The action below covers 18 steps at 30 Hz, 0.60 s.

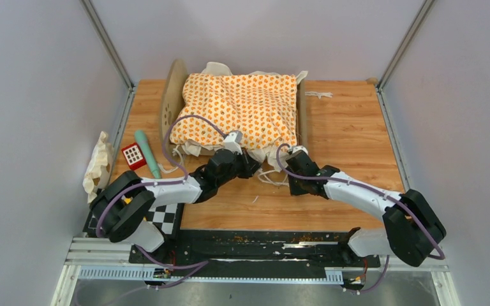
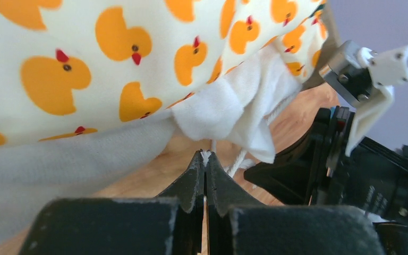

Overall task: Set up the pet bed
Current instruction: Tie the ropes to the bed frame.

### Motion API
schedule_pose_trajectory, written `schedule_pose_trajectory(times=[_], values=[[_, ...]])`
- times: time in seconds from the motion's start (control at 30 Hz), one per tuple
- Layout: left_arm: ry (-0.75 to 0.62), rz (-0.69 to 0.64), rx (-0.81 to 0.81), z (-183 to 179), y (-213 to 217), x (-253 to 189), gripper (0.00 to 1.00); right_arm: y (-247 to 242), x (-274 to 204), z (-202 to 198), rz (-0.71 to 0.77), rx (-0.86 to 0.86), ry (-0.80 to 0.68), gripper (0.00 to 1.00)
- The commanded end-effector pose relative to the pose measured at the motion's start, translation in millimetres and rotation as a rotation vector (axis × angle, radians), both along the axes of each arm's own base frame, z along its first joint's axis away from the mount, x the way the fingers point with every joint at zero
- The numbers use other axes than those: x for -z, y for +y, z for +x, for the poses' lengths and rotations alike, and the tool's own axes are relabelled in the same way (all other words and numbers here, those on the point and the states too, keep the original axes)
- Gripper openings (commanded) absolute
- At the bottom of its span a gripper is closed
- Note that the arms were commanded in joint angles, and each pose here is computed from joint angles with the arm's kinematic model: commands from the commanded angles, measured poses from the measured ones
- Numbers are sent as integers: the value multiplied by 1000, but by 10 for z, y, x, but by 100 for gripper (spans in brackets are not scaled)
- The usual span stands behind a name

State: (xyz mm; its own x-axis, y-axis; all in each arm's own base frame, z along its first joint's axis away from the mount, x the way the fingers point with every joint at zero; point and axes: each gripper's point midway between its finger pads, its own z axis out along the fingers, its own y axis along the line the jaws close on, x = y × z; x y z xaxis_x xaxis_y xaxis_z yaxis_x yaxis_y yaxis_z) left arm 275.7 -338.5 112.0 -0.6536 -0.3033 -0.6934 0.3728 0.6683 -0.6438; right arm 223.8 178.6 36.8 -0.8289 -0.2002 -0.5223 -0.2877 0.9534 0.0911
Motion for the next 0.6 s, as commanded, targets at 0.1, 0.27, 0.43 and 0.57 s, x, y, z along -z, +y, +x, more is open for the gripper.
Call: schedule_pose_trajectory(times=[0.1, 0.27, 0.43, 0.57], values=[[-176, 68, -84, 135, 288, -575, 0, -631, -92, 47, 47, 458, 46, 0], [-234, 135, -92, 156, 395, -754, 0, -944, -122, 151, 179, 638, 11, 0], [-248, 142, -56, 161, 323, -814, 0, -1146, -237, 164, 195, 723, -43, 0], [-275, 126, -30, 191, 234, -961, 0, -1303, -261, 280, 220, 782, -89, 0]])
